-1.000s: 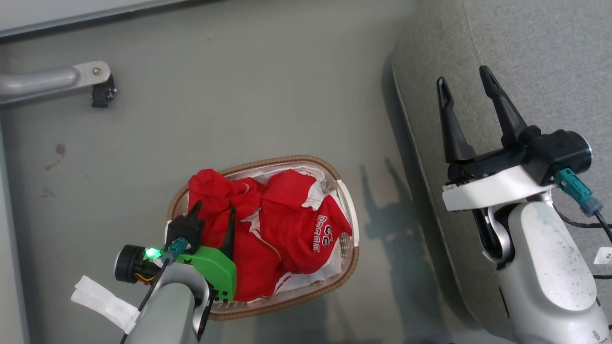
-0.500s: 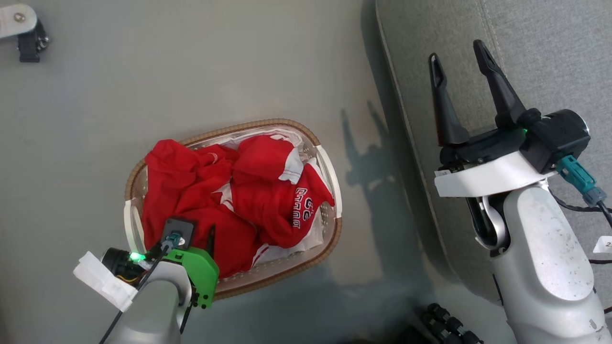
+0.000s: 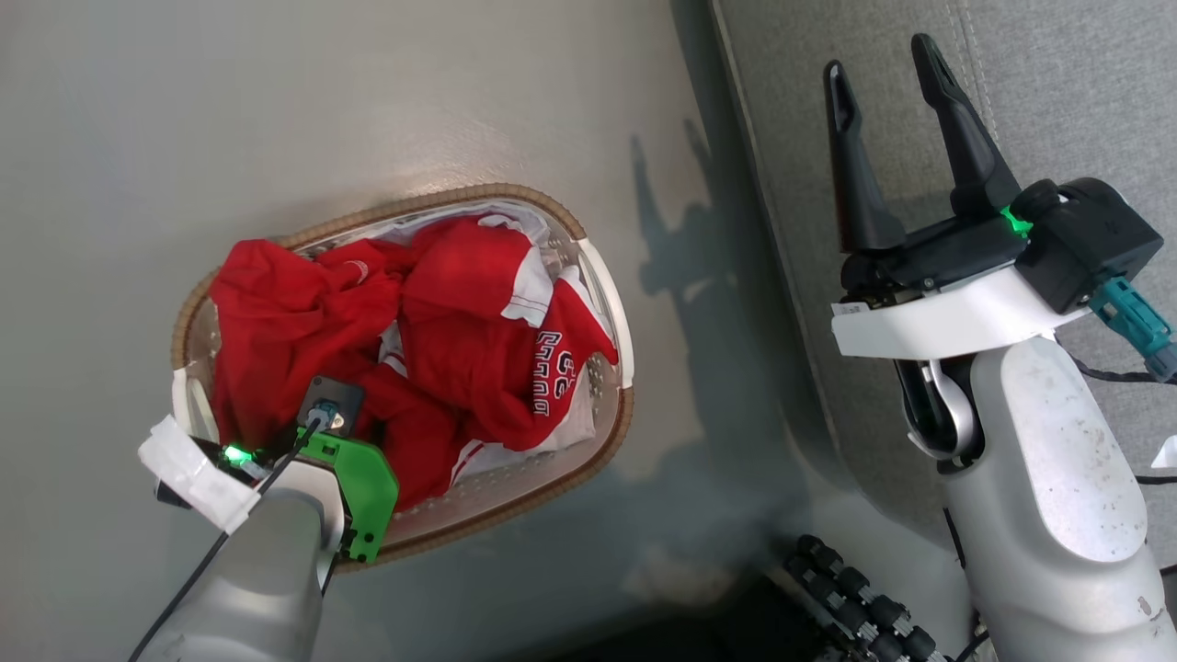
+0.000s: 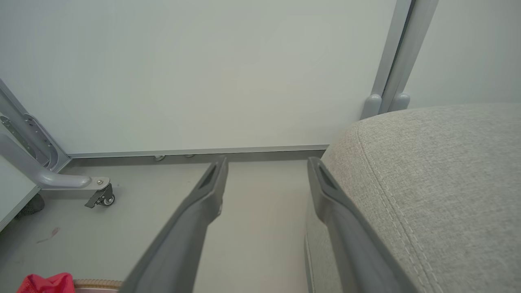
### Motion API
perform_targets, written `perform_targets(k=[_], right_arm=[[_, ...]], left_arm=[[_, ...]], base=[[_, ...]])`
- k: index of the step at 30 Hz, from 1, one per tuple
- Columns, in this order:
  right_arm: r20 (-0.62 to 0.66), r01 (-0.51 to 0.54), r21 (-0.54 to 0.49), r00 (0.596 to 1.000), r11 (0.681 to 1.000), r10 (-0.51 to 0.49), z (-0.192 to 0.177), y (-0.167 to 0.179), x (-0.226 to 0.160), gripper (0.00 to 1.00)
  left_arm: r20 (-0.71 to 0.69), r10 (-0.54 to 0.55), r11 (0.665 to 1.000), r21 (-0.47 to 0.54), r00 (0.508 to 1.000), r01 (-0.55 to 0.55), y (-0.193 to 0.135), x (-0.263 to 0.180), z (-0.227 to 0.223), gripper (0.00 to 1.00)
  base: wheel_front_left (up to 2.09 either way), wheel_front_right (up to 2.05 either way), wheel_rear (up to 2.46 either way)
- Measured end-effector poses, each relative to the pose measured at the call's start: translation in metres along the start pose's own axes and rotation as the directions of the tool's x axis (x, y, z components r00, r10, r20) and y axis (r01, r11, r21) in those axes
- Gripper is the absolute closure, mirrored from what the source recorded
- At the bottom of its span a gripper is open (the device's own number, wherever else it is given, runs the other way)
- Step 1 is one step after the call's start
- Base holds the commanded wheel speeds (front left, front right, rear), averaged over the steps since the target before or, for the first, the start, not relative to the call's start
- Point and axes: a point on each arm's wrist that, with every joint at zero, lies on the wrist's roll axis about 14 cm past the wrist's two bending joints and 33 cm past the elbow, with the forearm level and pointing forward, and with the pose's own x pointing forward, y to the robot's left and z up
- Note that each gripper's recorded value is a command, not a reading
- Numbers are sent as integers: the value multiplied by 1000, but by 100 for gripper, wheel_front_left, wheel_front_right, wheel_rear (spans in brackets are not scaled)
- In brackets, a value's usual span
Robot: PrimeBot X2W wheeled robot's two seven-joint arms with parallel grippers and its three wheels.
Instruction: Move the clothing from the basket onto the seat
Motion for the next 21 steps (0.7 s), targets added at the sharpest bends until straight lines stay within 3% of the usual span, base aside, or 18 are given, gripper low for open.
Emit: perform_targets(k=[2, 3, 5, 6, 11, 21], right_arm=[[-3, -1, -1, 1000, 1000, 1, -3, -1, 2, 0], [-4, -1, 1, 1000, 1000, 1, -4, -1, 3, 0], [-13, 2, 3, 1000, 1000, -2, -8, -3, 3, 0], [-16, 4, 6, 1000, 1000, -4, -10, -3, 3, 0], [-23, 12, 8, 1000, 1000, -11, -11, -6, 2, 0], [4, 28, 7, 1000, 1000, -28, 12, -8, -10, 0]], left_arm=[[-33, -17, 1000, 17, 999, 18, -2, 5, -5, 0], [-51, -23, 999, 24, 998, 24, -3, 7, -8, 9], [-89, -38, 998, 41, 995, 42, -6, 10, -15, 58], [-99, -39, 998, 44, 994, 43, -5, 12, -16, 100], [-107, -62, 997, 33, 992, 66, -13, 17, -14, 100], [45, -57, 998, 6, 997, 57, -25, -4, 15, 100]], base=[[0, 0, 0], [0, 0, 0], [0, 0, 0], [0, 0, 0], [0, 0, 0], [0, 0, 0]])
